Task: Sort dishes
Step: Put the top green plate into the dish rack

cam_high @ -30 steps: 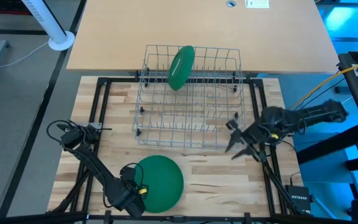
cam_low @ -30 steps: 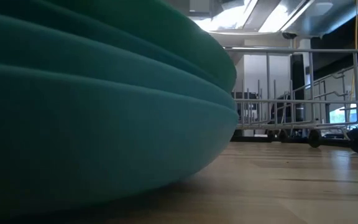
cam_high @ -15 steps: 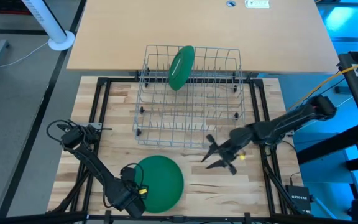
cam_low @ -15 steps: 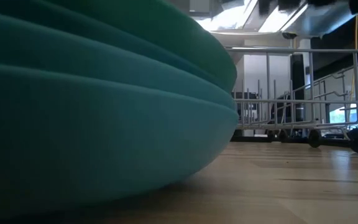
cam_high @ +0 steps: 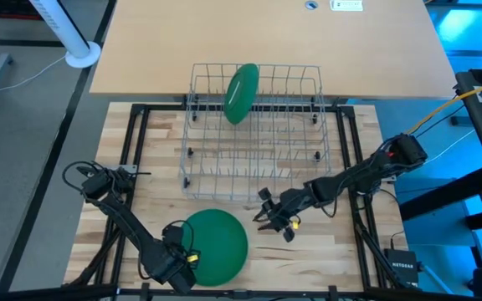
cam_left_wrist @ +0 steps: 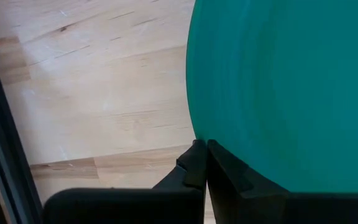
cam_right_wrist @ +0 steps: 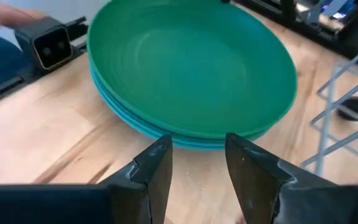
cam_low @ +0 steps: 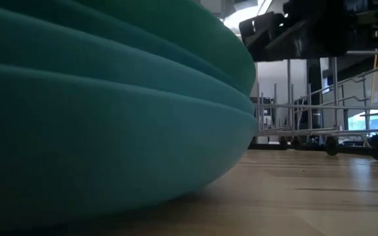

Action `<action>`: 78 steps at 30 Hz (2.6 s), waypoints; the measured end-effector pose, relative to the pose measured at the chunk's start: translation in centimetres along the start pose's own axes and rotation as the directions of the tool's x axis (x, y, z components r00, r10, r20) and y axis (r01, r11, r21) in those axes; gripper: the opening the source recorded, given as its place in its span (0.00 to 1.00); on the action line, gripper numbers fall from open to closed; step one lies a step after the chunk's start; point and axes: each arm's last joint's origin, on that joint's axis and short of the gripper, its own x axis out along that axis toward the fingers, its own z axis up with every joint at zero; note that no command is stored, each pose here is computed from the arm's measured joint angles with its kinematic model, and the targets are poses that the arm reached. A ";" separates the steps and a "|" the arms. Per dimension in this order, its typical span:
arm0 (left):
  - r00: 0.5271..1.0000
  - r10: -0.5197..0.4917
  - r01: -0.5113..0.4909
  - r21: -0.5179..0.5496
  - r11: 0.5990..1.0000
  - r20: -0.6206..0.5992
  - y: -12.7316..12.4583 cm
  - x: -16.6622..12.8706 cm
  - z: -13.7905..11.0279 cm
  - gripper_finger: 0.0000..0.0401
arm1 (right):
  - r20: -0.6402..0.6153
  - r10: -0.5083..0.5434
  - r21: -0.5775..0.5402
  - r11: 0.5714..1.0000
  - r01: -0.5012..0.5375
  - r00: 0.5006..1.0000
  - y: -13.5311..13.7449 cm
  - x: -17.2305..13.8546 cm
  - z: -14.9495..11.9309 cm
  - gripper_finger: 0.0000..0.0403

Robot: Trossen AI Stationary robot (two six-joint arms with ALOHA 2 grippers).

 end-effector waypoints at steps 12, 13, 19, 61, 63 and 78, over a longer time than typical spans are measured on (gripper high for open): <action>1.000 -0.001 0.001 0.000 1.000 -0.001 0.0 0.0 0.0 0.00 | 0.034 -0.093 -0.176 0.979 0.098 0.995 2.6 0.1 4.1 0.38; 1.000 -0.001 0.001 0.000 1.000 -0.001 0.0 0.0 0.0 0.00 | 0.051 -0.114 -0.195 0.973 0.122 0.992 3.0 0.0 4.8 0.38; 1.000 -0.004 0.004 0.003 1.000 -0.003 0.0 0.0 0.0 0.00 | 0.045 -0.110 -0.245 0.962 0.118 0.993 5.4 -0.4 6.4 0.38; 0.998 -0.055 0.055 0.015 0.998 -0.037 -0.5 0.0 -0.4 0.00 | -0.113 -0.227 -0.448 0.881 0.155 0.967 9.0 6.2 0.9 0.38; 0.998 -0.055 0.055 0.015 0.998 -0.038 -0.5 0.0 -0.4 0.00 | -0.108 -0.216 -0.469 0.872 0.142 0.970 8.9 6.3 1.0 0.38; 0.998 -0.056 0.057 0.015 0.998 -0.039 -0.6 0.0 -0.4 0.00 | -0.112 -0.222 -0.787 0.615 0.050 0.969 8.2 6.4 0.8 0.38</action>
